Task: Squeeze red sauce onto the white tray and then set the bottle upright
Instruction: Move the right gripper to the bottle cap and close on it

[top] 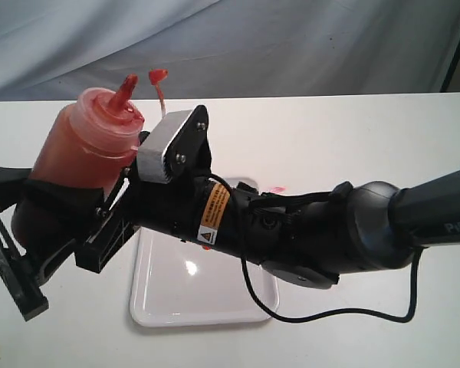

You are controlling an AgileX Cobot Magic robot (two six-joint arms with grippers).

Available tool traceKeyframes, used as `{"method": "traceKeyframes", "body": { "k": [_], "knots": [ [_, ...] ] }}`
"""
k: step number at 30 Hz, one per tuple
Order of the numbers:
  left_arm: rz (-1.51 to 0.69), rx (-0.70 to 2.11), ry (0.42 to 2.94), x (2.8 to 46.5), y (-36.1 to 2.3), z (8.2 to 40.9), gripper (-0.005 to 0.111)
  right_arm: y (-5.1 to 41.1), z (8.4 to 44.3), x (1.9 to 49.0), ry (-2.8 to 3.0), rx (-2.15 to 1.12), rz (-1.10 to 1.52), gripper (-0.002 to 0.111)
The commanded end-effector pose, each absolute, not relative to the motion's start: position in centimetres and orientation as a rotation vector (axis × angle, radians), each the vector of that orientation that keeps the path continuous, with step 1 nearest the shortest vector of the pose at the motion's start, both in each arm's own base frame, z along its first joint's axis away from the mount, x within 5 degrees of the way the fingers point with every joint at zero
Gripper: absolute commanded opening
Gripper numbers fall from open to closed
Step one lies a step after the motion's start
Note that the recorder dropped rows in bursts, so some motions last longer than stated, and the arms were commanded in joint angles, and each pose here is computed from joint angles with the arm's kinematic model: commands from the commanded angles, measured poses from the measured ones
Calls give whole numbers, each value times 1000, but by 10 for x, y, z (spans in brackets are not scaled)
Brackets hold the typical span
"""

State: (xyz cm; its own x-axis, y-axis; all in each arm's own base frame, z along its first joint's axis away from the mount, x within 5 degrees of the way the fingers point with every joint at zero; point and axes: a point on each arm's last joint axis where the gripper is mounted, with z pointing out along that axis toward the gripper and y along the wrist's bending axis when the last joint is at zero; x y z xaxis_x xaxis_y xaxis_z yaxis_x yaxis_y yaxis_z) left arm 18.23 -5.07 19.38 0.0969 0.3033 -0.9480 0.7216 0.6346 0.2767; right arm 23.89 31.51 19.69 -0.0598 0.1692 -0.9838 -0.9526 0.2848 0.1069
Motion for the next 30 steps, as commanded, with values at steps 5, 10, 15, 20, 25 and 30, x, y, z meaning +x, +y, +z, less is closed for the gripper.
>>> {"method": "traceKeyframes", "body": {
  "k": [5, 10, 15, 20, 25, 30],
  "knots": [
    [-275, 829, 1647, 188, -40, 185, 1, 327, 188, 265, 1534, -1008, 760, 0],
    [-257, 780, 1762, 194, -34, 171, 1, 351, 205, 267, 1517, -1081, 687, 0],
    [-321, 762, 1834, 206, -34, 153, 1, 362, 178, 275, 1545, -1138, 664, 0],
    [-378, 748, 1902, 218, -33, 134, 1, 371, 153, 279, 1515, -1251, 628, 0],
    [-424, 731, 1912, 231, -33, 124, 1, 370, 150, 281, 1516, -1254, 618, 0],
    [-479, 706, 1875, 234, -35, 121, 1, 371, 139, 281, 1537, -1266, 618, 0]
  ]
}}
